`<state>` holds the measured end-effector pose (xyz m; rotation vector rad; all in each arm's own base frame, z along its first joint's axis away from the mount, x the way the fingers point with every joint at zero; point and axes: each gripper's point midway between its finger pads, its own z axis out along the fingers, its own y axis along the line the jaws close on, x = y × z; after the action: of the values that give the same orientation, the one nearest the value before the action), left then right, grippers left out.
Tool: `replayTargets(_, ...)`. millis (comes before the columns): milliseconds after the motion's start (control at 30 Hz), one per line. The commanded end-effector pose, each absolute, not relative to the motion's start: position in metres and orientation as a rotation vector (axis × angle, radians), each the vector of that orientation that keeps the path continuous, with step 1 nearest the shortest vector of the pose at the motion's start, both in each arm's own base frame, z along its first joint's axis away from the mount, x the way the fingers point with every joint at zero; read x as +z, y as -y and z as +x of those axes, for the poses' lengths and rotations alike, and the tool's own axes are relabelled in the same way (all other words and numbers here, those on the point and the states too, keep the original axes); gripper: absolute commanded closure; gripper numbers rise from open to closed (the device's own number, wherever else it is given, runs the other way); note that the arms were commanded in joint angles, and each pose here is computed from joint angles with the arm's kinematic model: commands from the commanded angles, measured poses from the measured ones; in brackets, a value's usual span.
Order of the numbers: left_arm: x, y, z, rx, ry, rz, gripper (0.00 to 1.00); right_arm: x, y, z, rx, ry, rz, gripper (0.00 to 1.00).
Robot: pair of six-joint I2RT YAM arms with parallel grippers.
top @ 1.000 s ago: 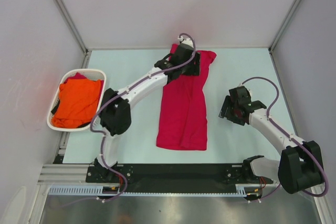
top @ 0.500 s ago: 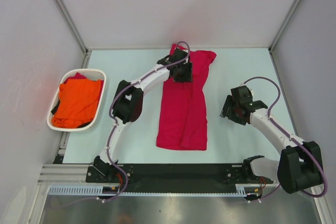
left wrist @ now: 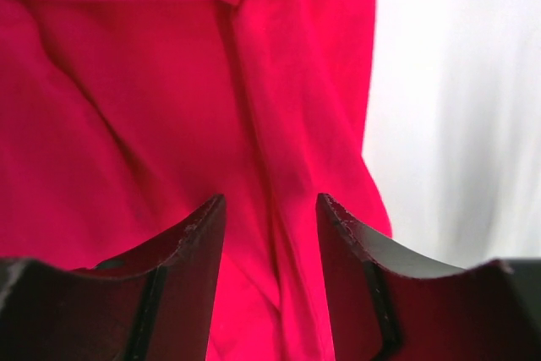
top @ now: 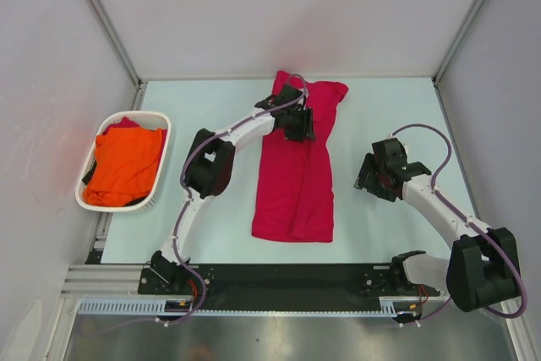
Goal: Fold and stack the t-shirts
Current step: Rotate the tshirt 90 degrees
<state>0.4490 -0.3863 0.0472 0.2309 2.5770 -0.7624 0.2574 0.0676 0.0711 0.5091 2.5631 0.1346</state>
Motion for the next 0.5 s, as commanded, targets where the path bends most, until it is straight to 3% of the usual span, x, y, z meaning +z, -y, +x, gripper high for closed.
replayTargets(0,0.045,0.394,0.45,-0.812,-2.572,0.23,0.47,0.073,-0.068,0.263,0.143,-2.546,0.499,0.29)
replayTargets(133,0.037,0.399,0.449,-0.84,-2.586,0.231,0.54,0.073,-0.068,0.265,0.149,-2.546,0.502,0.29)
replayTargets(267,0.029,0.399,0.449,-0.83,-2.6,0.228,1.0,0.076,-0.069,0.265,0.156,-2.542,0.499,0.29)
replayTargets(467,0.052,0.379,0.456,-0.734,-2.534,0.177,1.0,0.074,-0.071,0.265,0.168,-2.544,0.502,0.29)
